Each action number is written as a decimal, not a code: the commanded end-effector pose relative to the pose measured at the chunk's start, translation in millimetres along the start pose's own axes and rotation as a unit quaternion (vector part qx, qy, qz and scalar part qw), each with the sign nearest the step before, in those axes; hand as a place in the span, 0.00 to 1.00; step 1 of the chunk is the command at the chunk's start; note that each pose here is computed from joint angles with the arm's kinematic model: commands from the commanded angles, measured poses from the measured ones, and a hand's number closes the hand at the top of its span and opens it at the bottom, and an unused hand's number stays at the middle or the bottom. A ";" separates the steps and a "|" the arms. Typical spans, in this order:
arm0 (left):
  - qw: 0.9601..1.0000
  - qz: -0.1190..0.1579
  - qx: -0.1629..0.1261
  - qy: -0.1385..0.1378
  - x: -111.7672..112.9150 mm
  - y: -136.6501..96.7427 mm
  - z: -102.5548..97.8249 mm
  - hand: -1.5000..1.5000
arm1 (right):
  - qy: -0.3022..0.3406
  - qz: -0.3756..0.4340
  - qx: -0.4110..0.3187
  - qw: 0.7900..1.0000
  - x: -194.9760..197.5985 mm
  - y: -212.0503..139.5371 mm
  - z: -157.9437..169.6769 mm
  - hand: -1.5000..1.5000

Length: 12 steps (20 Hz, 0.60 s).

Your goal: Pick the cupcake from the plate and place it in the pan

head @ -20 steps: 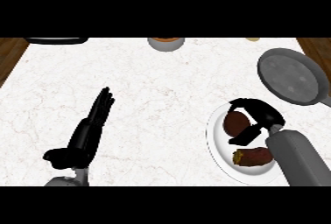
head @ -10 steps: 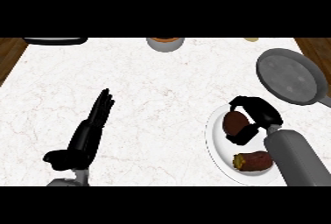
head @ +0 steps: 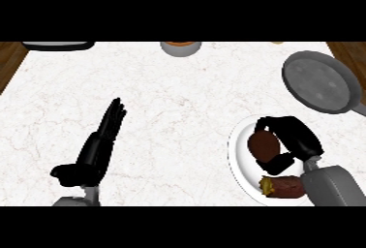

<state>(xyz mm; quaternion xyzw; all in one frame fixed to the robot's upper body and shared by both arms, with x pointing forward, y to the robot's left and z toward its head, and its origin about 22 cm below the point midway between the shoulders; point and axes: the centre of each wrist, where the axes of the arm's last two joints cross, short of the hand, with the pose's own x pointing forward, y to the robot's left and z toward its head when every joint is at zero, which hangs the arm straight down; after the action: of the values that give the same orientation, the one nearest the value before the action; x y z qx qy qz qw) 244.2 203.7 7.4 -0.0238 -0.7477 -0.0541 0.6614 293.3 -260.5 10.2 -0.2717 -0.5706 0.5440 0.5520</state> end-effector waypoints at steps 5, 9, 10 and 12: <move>1.000 -0.005 -0.001 -0.003 -5.2 -6.6 10.4 0.50 | -0.023 0.013 -0.174 0.984 10.6 -65.2 38.5 1.00; 1.000 0.002 0.005 0.002 -2.4 -0.8 0.4 0.50 | -0.027 -0.046 -0.233 0.971 32.0 -87.3 56.0 1.00; 1.000 -0.005 -0.002 0.004 5.7 14.5 2.5 0.50 | -0.014 -0.054 -0.238 0.970 23.7 -78.1 61.9 1.00; 1.000 0.000 0.002 0.002 0.3 3.3 7.1 0.50 | -0.003 -0.074 -0.246 0.967 21.3 -110.9 64.5 1.00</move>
<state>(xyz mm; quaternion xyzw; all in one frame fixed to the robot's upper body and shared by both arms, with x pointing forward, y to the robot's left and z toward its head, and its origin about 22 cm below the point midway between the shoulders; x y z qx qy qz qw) 240.7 207.0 9.3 -0.0229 -0.7462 -0.0541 0.6631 263.8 -279.4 101.8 -0.3518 -0.6906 0.3917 0.4959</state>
